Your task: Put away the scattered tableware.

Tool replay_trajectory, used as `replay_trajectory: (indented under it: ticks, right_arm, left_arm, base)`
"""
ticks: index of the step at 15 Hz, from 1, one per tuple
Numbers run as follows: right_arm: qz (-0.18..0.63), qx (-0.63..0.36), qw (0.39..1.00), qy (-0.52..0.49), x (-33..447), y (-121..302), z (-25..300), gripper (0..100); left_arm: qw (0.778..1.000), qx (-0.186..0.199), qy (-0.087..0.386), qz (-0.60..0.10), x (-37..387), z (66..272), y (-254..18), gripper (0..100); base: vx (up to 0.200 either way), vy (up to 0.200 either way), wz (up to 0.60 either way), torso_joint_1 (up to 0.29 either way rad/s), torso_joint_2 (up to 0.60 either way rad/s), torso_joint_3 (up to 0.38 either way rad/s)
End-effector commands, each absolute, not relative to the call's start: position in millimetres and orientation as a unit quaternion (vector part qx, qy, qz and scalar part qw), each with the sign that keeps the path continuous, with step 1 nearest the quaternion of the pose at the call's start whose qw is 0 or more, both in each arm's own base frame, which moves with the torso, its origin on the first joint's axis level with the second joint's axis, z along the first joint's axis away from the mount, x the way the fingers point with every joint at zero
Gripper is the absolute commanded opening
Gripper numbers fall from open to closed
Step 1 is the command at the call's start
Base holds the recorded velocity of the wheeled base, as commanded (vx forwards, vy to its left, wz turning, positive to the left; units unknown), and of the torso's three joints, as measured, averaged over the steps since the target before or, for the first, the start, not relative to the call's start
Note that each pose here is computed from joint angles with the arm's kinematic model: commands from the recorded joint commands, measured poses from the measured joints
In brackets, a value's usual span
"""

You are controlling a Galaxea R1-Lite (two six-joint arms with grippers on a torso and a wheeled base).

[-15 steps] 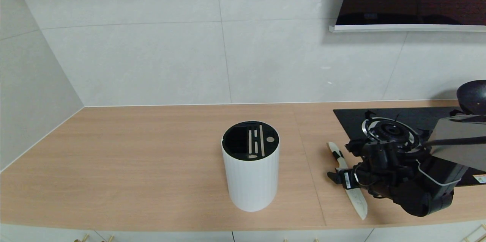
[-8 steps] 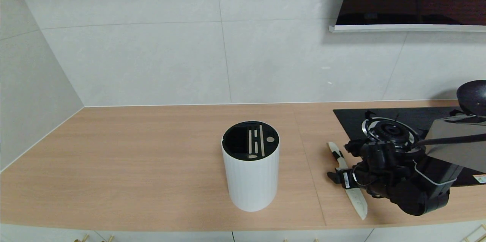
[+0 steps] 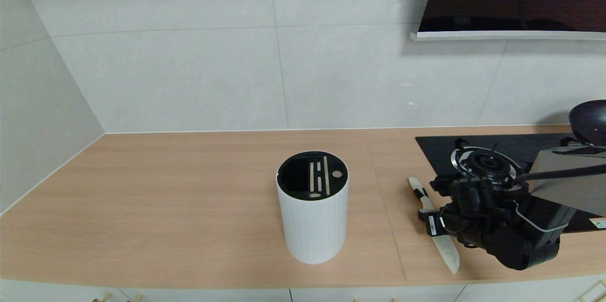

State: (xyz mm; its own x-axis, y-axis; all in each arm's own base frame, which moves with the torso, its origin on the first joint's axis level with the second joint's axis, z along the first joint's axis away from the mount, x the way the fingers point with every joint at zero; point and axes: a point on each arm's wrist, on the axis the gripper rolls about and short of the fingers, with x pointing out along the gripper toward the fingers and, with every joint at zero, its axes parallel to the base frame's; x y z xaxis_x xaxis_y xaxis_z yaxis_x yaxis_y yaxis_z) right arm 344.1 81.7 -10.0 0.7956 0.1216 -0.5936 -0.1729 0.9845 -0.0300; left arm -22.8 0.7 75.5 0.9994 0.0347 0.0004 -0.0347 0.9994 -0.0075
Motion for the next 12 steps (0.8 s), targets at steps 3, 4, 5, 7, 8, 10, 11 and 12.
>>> replay_trajectory:
  ticks: [3,4,5,7,8,10,11,12]
  right_arm:
    - [0.072,-0.045,0.945,0.315,344,82,-13,0]
    - [0.07,-0.045,0.945,0.315,344,82,-13,0]
    - [0.07,-0.045,0.946,0.313,344,82,-12,0]
    - [0.07,-0.043,0.949,0.304,344,82,-4,0]
    - [0.07,-0.04,0.952,0.295,343,82,3,0]
    - [0.071,-0.034,0.962,0.263,337,80,32,0]
    - [0.075,-0.03,0.965,0.249,333,79,44,0]
    - [0.077,-0.027,0.969,0.234,328,78,57,0]
  left_arm:
    - [1.0,-0.004,0.0,0.018,-23,75,1,100]
    - [1.0,-0.004,0.0,0.018,-23,75,1,100]
    - [1.0,-0.004,0.0,0.018,-23,75,1,100]
    - [1.0,-0.003,0.0,0.018,-23,75,1,100]
    - [1.0,-0.003,0.0,0.018,-23,75,1,100]
    - [1.0,-0.003,0.0,0.018,-23,75,1,100]
    - [1.0,-0.002,0.0,0.018,-23,75,1,100]
    - [1.0,0.001,0.0,0.018,-23,75,1,100]
  base:
    - [0.0,0.0,0.0,0.0,0.0,0.0]
    - [0.0,0.0,0.0,0.0,0.0,0.0]
    - [0.0,0.0,0.0,0.0,0.0,0.0]
    - [0.0,0.0,0.0,0.0,0.0,0.0]
    - [0.0,0.0,0.0,0.0,0.0,0.0]
    - [0.0,0.0,0.0,0.0,0.0,0.0]
    - [0.0,0.0,0.0,0.0,0.0,0.0]
    - [0.0,0.0,0.0,0.0,0.0,0.0]
